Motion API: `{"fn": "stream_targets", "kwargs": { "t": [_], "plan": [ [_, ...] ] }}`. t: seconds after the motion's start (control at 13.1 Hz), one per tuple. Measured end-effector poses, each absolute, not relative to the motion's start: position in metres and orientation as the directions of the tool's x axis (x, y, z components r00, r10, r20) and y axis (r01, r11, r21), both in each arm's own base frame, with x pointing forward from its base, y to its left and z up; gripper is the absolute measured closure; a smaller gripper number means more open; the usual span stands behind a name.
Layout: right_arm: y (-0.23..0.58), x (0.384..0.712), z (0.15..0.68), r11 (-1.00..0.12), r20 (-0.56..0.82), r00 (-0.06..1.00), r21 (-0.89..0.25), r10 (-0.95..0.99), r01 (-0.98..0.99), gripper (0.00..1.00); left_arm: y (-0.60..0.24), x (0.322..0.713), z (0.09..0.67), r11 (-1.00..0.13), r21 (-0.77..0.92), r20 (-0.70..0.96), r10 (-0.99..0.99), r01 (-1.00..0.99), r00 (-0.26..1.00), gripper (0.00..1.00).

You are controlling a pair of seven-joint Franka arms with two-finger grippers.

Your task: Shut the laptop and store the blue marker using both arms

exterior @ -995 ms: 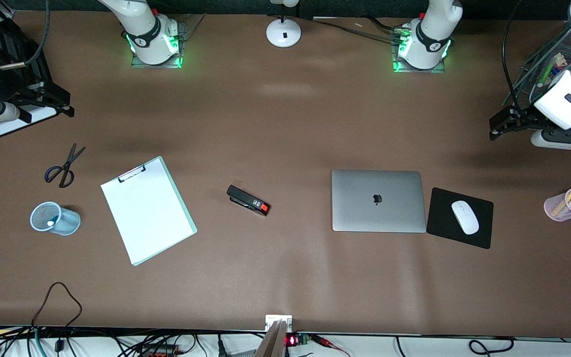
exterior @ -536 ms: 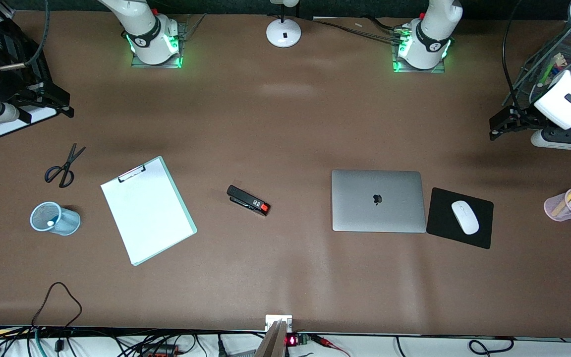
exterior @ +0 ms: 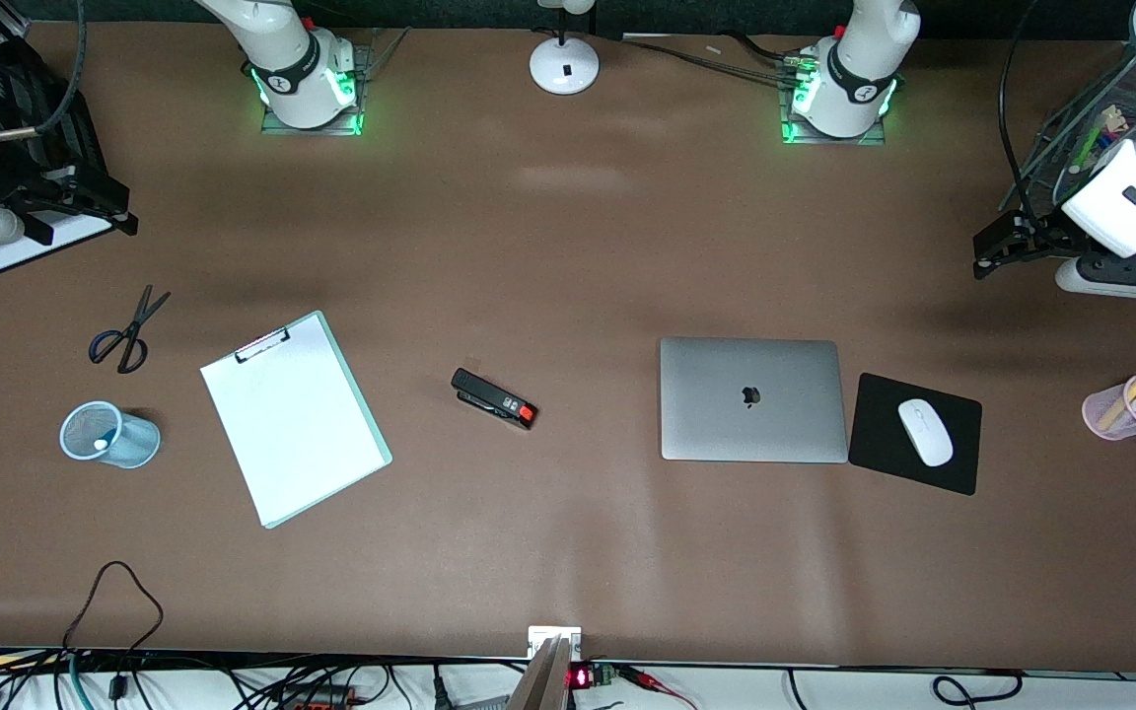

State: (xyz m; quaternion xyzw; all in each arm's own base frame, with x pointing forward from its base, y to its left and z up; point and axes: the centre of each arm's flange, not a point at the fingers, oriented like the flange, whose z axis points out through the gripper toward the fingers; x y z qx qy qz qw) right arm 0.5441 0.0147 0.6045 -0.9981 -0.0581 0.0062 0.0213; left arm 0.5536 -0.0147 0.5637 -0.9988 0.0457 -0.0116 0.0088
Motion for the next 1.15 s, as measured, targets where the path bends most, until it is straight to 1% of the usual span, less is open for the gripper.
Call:
{"fn": "stream_targets", "kwargs": {
  "t": [1.15],
  "plan": [
    [-0.002, 0.544, 0.604, -0.995, -0.011, 0.996, -0.043, 0.086, 0.086, 0.00, -0.022, 0.552, 0.563, -0.994, -0.018, 0.013, -0.106, -0.105, 0.994, 0.00]
  ]
}}
